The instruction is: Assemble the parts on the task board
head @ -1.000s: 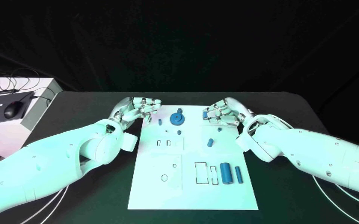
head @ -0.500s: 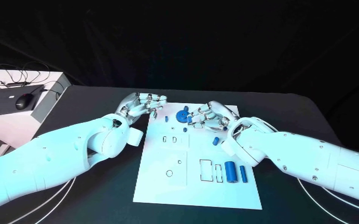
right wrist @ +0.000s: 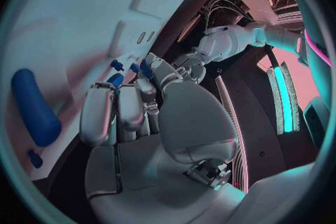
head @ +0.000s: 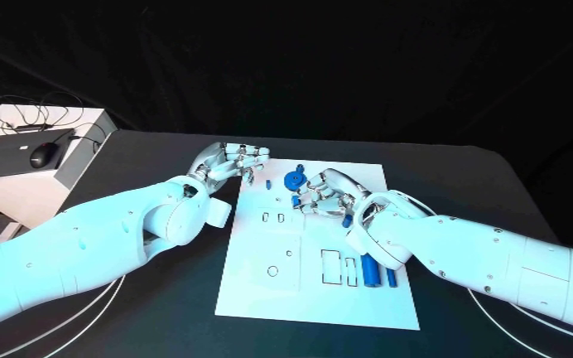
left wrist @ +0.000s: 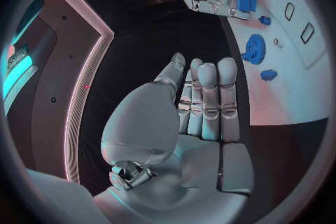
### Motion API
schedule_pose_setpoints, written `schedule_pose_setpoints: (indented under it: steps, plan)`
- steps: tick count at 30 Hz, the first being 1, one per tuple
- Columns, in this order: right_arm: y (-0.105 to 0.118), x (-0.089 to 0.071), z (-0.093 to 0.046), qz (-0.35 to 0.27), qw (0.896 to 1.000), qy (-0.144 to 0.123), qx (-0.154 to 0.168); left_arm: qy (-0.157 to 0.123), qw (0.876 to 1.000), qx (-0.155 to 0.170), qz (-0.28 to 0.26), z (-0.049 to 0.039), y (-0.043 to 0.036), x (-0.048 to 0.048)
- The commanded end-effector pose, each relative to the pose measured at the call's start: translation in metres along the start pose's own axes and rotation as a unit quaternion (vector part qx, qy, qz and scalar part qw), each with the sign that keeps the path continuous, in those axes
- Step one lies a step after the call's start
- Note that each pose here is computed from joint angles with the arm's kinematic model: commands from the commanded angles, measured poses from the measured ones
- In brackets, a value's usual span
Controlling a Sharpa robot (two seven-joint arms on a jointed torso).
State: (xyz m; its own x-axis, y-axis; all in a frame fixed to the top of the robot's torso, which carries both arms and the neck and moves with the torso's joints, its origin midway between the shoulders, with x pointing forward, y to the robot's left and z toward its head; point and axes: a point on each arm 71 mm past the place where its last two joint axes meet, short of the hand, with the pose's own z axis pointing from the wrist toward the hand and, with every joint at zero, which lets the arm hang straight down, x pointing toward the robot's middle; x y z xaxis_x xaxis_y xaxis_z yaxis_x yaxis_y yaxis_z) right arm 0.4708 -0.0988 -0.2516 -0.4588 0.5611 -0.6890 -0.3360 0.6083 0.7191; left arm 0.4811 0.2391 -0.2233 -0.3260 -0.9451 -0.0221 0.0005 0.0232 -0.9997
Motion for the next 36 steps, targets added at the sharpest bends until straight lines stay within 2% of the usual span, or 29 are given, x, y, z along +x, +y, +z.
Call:
schedule_pose_setpoints:
  steps: [1,13,36]
  plan:
    - [-0.002,0.0039,-0.0017,-0.028,0.999,0.024,0.004,0.006,1.0,0.003,0.0,0.0003,-0.0006,0.0018]
    - [-0.0007,0.0127,-0.0058,-0.041,0.998,0.038,-0.002,0.007,1.0,0.003,0.0,0.001,-0.0001,0.0022]
    - [-0.009,0.0116,-0.005,-0.069,0.997,0.042,0.002,0.007,1.0,0.001,0.0,0.0008,0.0002,0.0016]
